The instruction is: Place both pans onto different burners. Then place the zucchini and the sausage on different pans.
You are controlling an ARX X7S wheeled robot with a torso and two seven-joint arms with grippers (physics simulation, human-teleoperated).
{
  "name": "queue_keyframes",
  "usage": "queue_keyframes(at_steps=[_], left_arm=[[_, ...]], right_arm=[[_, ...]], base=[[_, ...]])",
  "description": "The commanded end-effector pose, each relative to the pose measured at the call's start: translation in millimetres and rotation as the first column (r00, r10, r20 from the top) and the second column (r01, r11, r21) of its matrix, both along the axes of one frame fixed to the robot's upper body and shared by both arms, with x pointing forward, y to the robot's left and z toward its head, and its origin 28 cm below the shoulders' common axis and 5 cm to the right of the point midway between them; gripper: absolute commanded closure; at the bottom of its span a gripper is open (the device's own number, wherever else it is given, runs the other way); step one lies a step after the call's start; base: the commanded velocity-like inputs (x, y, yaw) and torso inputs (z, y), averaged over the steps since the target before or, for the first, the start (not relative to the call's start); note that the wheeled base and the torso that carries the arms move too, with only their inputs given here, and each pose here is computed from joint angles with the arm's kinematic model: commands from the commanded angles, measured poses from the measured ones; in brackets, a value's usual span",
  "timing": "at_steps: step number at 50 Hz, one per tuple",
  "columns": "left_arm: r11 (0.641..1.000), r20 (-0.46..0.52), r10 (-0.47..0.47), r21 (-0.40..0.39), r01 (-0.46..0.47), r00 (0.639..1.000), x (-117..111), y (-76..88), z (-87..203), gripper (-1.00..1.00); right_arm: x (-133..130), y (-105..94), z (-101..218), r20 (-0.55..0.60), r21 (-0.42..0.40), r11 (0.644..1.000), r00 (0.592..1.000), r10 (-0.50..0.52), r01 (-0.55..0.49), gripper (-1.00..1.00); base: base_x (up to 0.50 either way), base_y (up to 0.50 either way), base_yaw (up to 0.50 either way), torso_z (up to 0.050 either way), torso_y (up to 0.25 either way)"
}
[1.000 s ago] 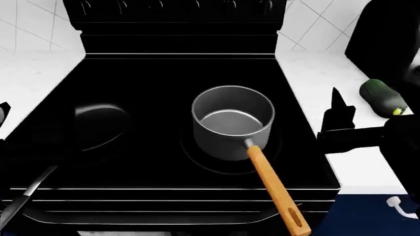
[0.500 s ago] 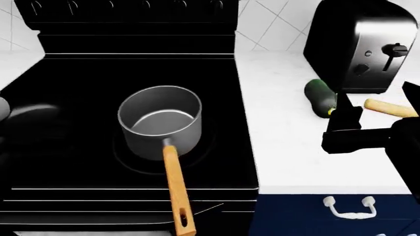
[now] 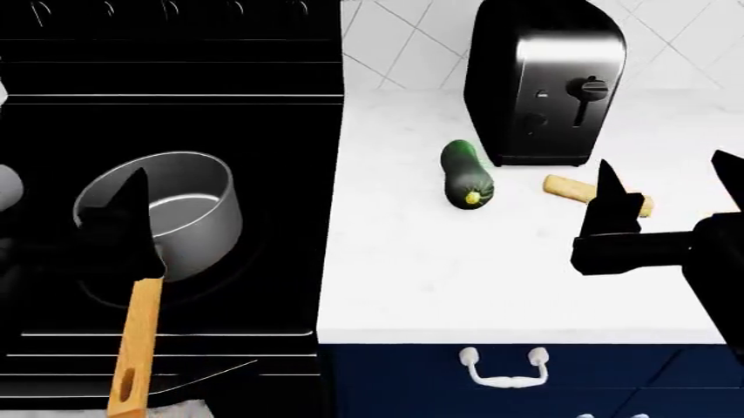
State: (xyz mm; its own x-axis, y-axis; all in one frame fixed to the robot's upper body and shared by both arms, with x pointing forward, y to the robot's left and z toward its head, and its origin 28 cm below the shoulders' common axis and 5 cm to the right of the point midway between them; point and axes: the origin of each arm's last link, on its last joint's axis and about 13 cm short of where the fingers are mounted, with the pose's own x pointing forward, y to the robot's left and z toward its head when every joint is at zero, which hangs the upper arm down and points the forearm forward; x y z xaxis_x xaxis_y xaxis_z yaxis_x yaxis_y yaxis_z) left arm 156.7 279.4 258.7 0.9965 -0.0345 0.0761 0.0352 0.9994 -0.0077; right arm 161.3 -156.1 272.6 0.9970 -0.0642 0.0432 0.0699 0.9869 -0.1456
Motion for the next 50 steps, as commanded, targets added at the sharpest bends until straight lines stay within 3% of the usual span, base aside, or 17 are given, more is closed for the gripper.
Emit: queue_keyframes(at_steps=[1,35,50], left_arm=[[1.0,0.001,-0.006,0.0,0.006,1.0,0.7,-1.5,0.5,-1.0],[1.0,-0.007,-0.019,-0.014,0.019,1.0,5.4,-3.6,-4.4,-1.0],[1.0,-0.004,-0.02,-0.013,0.02,1.0,5.2,-3.8,2.0,-1.0]], right_arm=[[0.6,-1.0,-2.6,-0.002,0.006,1.0,1.0,-0.001,0.001,-1.0],[4.9,-3.0,-10.3,-0.015,0.015,1.0,1.0,-0.011,0.011,-1.0],[4.9,-6.3,-9.3,-0.001,0.017,0.999,1.0,-0.028,0.028,-1.0]], base=[[0.0,-0.5,0.0,0.0,0.0],[0.0,-0.5,0.0,0.0,0.0],[0.08,-0.04,0.0,0.0,0.0]])
